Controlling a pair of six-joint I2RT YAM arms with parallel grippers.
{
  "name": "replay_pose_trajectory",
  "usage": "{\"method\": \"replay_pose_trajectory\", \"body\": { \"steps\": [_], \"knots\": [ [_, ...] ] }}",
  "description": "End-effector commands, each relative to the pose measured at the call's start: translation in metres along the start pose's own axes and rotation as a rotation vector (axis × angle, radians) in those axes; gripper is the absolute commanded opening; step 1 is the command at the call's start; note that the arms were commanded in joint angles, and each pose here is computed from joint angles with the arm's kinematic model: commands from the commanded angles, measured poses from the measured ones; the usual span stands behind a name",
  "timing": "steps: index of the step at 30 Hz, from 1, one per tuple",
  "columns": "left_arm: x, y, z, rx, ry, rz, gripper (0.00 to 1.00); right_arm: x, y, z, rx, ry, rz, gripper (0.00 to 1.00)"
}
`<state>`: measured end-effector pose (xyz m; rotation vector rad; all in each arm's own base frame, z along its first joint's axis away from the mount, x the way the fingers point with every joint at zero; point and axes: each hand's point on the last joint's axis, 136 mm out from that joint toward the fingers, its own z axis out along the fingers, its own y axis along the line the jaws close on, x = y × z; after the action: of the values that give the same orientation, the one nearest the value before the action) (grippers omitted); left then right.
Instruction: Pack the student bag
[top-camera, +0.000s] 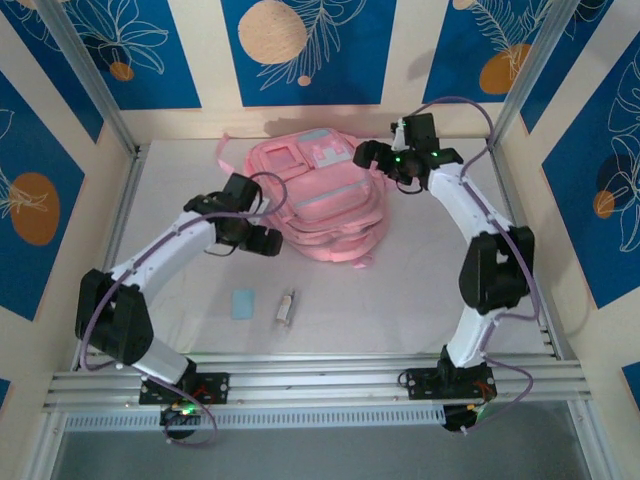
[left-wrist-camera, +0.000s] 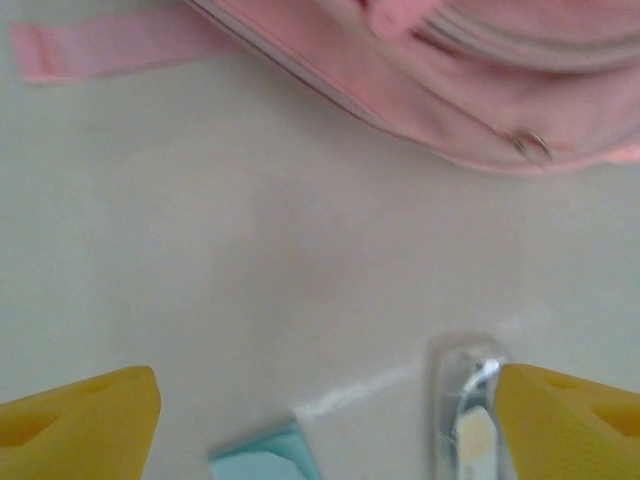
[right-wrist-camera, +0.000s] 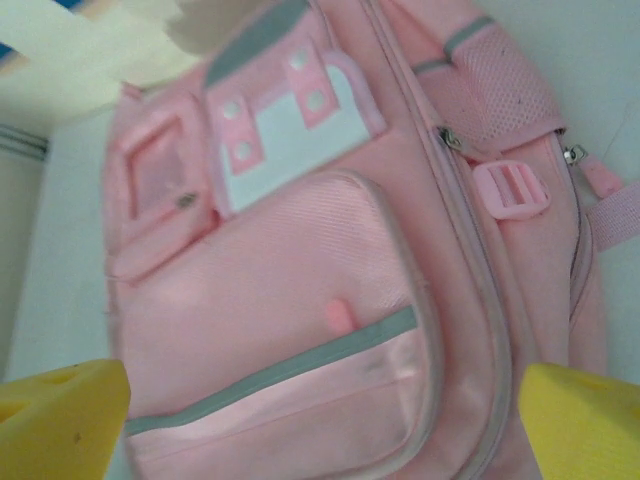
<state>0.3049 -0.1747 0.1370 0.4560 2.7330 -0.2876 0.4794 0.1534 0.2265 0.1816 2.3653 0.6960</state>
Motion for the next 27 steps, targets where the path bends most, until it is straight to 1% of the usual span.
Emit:
{"method": "replay_pose_trajectory", "body": {
  "steps": [1,6,8,11,19,24,26,27],
  "knots": [
    [0.033,-0.029,0.004,0.102,0.059,-0.03,0.87,-0.001,-0.001,-0.026,0.005,-0.043,0.1,0.99],
    [0.07,-0.05,0.018,0.157,0.095,-0.045,0.88,0.008,0.003,-0.05,-0.131,-0.029,0.184,0.99],
    [0.081,-0.054,0.023,0.15,0.104,-0.036,0.91,0.017,-0.002,-0.056,-0.12,-0.036,0.182,0.99],
    [0.093,-0.06,0.031,0.149,0.119,-0.022,0.92,0.031,-0.009,-0.063,-0.088,-0.032,0.2,0.99],
    [0.116,-0.08,0.062,0.152,0.188,-0.007,0.92,0.092,-0.028,-0.068,0.038,0.007,0.231,0.99],
    [0.122,-0.089,0.08,0.135,0.216,0.013,0.86,0.115,-0.031,-0.074,0.054,0.014,0.241,0.99],
    [0.124,-0.088,0.087,0.105,0.228,0.02,0.82,0.12,-0.032,-0.077,0.068,0.014,0.236,0.99],
    [0.125,-0.089,0.09,0.096,0.232,0.028,0.77,0.122,-0.033,-0.078,0.074,0.013,0.234,0.99]
  ]
}}
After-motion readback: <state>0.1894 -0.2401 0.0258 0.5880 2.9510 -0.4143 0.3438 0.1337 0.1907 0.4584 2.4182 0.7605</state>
